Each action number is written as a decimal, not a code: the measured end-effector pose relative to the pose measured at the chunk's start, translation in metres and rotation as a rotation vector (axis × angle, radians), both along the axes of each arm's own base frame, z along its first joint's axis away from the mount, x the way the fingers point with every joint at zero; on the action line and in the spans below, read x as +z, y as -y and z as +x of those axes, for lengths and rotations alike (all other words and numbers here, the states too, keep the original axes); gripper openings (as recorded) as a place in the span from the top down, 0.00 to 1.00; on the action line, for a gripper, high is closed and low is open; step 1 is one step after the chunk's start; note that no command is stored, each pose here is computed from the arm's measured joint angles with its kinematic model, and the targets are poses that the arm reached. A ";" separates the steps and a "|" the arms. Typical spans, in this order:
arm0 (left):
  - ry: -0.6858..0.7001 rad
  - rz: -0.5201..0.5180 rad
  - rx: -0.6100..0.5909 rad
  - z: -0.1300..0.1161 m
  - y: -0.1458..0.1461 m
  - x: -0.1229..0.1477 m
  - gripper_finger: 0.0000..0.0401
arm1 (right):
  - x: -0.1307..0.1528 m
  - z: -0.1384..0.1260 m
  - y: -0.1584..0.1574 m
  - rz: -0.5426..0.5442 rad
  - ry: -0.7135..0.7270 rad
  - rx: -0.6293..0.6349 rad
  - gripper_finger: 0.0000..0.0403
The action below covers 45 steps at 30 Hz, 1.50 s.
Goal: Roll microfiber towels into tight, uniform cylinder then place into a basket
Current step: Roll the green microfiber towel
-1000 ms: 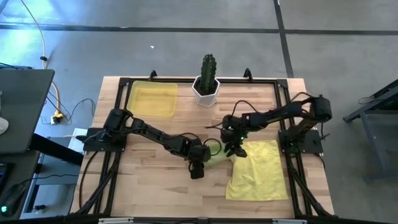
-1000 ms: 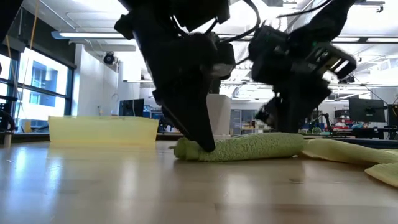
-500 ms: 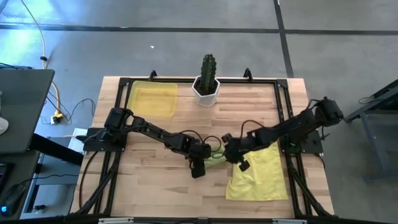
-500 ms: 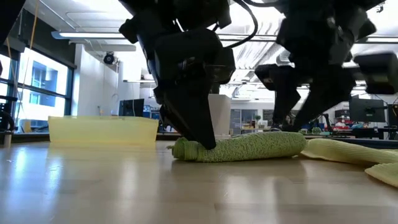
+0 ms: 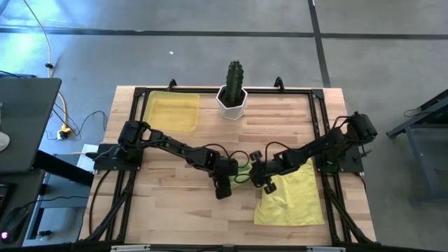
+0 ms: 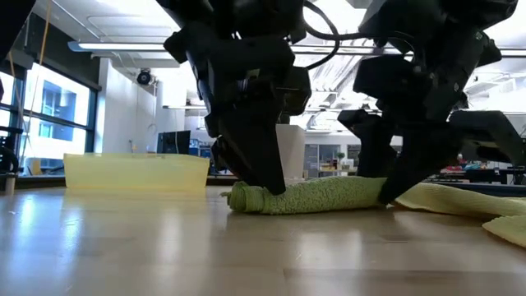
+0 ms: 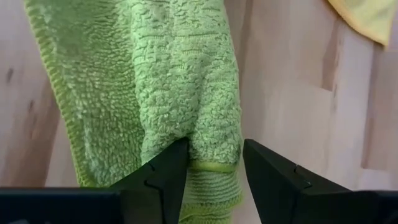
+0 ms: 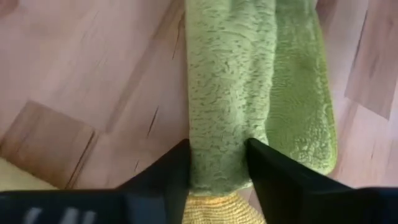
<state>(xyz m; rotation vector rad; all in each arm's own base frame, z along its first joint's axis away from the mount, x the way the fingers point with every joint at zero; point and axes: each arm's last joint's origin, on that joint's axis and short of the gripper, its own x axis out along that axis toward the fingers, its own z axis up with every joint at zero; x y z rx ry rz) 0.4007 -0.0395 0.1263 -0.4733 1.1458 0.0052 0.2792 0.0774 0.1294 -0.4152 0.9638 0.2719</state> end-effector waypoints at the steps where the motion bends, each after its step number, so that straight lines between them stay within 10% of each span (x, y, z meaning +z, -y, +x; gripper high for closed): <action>1: -0.001 -0.007 -0.004 0.000 0.000 0.000 0.63 | 0.000 0.000 0.000 0.007 0.002 -0.010 0.68; 7: -0.002 -0.042 -0.027 0.000 0.001 0.000 0.63 | 0.000 0.000 0.001 0.078 -0.021 -0.029 0.97; 26: 0.068 0.263 -0.154 -0.016 0.020 0.037 0.63 | 0.004 0.008 0.073 0.846 -0.238 -0.358 0.98; 36: 0.191 0.721 -0.226 -0.015 0.053 0.044 0.63 | 0.001 0.004 0.087 0.901 -0.299 -0.531 0.98; 45: 0.194 0.691 -0.171 -0.012 0.051 0.041 0.63 | 0.000 0.003 0.089 0.837 -0.275 -0.580 0.98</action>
